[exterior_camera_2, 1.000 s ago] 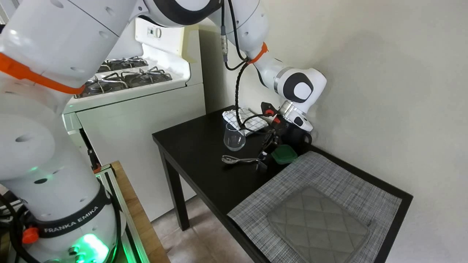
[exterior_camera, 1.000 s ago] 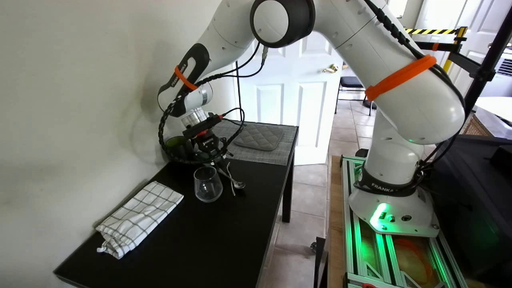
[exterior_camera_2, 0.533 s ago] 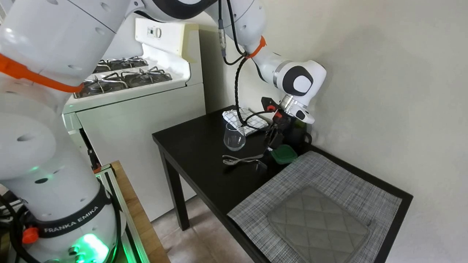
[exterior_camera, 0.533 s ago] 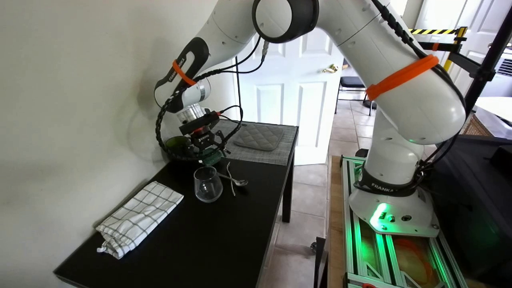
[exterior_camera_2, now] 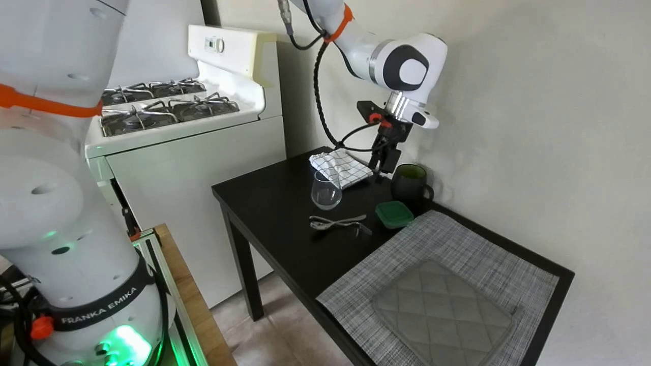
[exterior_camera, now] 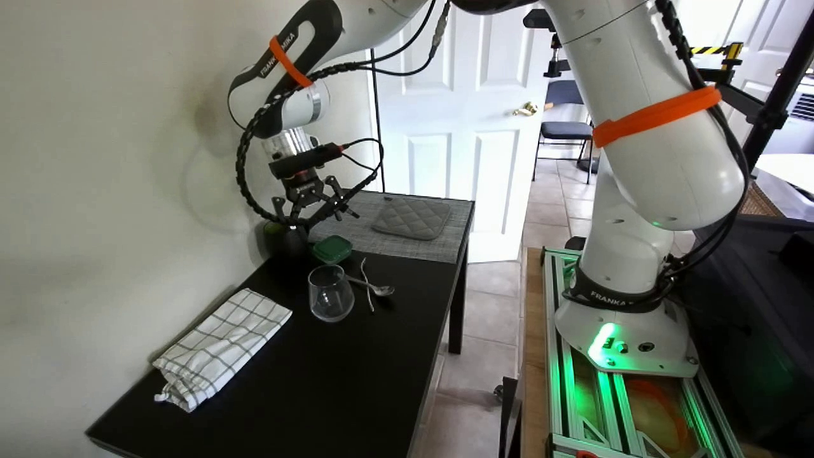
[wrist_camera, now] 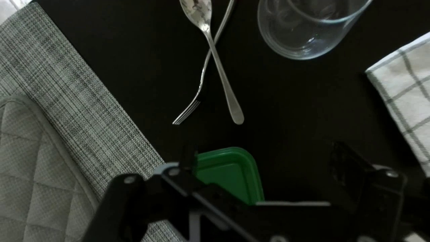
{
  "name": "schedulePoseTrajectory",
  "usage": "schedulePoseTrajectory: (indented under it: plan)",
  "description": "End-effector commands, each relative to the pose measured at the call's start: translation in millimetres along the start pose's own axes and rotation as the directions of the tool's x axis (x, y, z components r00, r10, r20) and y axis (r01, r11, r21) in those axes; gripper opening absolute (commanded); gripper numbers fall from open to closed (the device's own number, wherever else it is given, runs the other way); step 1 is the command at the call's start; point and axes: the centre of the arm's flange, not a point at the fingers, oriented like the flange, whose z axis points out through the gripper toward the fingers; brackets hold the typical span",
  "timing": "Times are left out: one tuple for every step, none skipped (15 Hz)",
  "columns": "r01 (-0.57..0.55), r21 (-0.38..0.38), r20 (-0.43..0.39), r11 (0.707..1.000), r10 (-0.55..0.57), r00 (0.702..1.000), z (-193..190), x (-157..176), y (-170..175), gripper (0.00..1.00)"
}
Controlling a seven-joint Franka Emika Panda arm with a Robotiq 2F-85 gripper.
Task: Take the fork and spoon out of the glass cup
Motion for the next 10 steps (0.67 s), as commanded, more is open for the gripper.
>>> schedulePoseTrajectory:
  plan:
    - [0.081,0.010,-0.062,0.997,-0.080,0.995,-34,-46,17,1.00]
    - [0.095,0.013,-0.077,0.995,-0.094,0.993,-43,-52,19,1.00]
    - [0.109,0.013,-0.090,0.994,-0.108,0.990,-51,-57,21,1.00]
    - [0.122,0.016,-0.103,0.992,-0.120,0.987,-60,-63,24,1.00]
    - [0.136,0.014,-0.115,0.991,-0.134,0.984,-66,-69,27,1.00]
    - [0.152,0.016,-0.128,0.988,-0.149,0.981,-72,-74,30,1.00]
    - [0.168,0.016,-0.138,0.986,-0.164,0.977,-78,-78,33,1.00]
    - [0.183,0.015,-0.142,0.983,-0.179,0.974,-83,-84,36,1.00]
    - [0.195,0.012,-0.152,0.981,-0.191,0.970,-87,-88,40,1.00]
    - [0.206,0.010,-0.157,0.978,-0.202,0.967,-91,-92,43,1.00]
